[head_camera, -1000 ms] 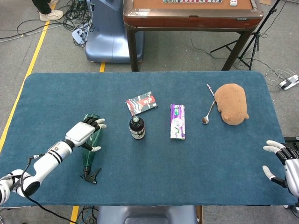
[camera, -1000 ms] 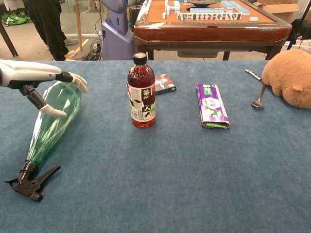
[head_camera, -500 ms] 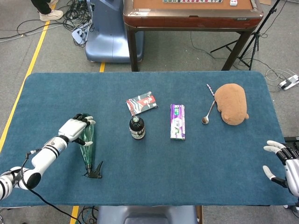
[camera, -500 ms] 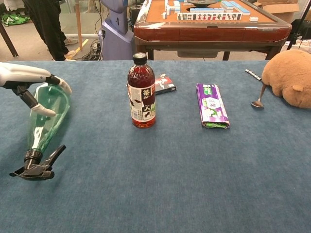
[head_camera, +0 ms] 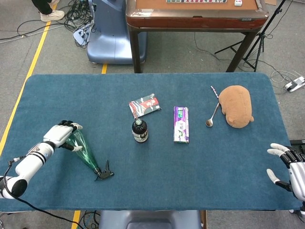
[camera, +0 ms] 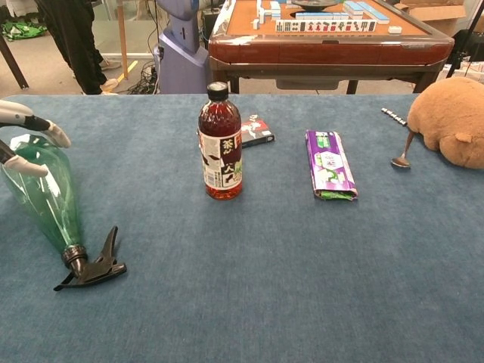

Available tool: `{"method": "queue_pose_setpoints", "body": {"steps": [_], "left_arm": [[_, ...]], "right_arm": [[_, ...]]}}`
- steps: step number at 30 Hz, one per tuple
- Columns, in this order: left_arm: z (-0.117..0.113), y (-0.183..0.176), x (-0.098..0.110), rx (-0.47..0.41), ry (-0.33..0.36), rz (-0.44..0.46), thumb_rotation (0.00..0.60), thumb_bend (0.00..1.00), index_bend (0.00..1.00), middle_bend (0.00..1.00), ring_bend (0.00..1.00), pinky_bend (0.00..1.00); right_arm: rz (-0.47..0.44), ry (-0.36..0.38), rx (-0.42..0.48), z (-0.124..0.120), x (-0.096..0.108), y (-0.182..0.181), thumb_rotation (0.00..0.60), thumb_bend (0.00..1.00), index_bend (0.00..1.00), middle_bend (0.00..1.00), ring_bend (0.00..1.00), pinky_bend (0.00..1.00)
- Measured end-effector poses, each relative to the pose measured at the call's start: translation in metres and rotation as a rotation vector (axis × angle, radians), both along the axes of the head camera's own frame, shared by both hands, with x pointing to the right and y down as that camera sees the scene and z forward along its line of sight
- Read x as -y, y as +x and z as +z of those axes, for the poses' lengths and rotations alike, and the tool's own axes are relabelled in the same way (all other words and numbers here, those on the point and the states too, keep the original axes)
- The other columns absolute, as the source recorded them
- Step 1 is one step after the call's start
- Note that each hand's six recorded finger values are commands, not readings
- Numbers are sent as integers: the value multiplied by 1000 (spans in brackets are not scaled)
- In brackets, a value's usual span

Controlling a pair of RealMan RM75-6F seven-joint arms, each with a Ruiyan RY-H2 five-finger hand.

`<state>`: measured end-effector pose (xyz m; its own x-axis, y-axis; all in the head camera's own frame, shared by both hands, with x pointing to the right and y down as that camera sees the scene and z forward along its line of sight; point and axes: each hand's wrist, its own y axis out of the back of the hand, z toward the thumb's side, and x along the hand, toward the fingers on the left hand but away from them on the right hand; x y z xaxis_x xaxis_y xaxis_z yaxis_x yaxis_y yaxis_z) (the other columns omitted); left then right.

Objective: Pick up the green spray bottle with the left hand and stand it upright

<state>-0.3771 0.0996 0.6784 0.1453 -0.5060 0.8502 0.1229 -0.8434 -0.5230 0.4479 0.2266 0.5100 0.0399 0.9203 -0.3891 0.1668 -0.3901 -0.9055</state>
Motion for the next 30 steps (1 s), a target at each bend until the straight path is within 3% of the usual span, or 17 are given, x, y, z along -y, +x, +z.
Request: {"method": "queue_pose_setpoints", "body": {"steps": [3, 5, 12, 19, 30], "left_arm": [[-5, -2, -2, -6, 29, 3, 531, 232, 151, 137, 0, 0], [-9, -1, -4, -15, 60, 23, 595, 232, 144, 134, 0, 0], [-25, 11, -17, -65, 187, 200, 600, 231, 137, 125, 0, 0], [-33, 29, -49, -109, 273, 441, 600, 230, 134, 107, 0, 0], [-8, 42, -75, -57, 297, 629, 600, 231, 141, 107, 0, 0]], "right_arm": [[1, 0, -1, 0, 0, 0, 600, 270, 318, 245, 184, 295], [1, -1, -2, 0, 0, 0, 600, 269, 318, 244, 184, 295], [-7, -5, -1, 2, 1, -2, 600, 270, 318, 245, 184, 295], [-8, -7, -3, 2, 2, -3, 600, 270, 318, 245, 184, 295], [-5, -8, -5, 1, 0, -3, 600, 270, 318, 245, 184, 295]]}}
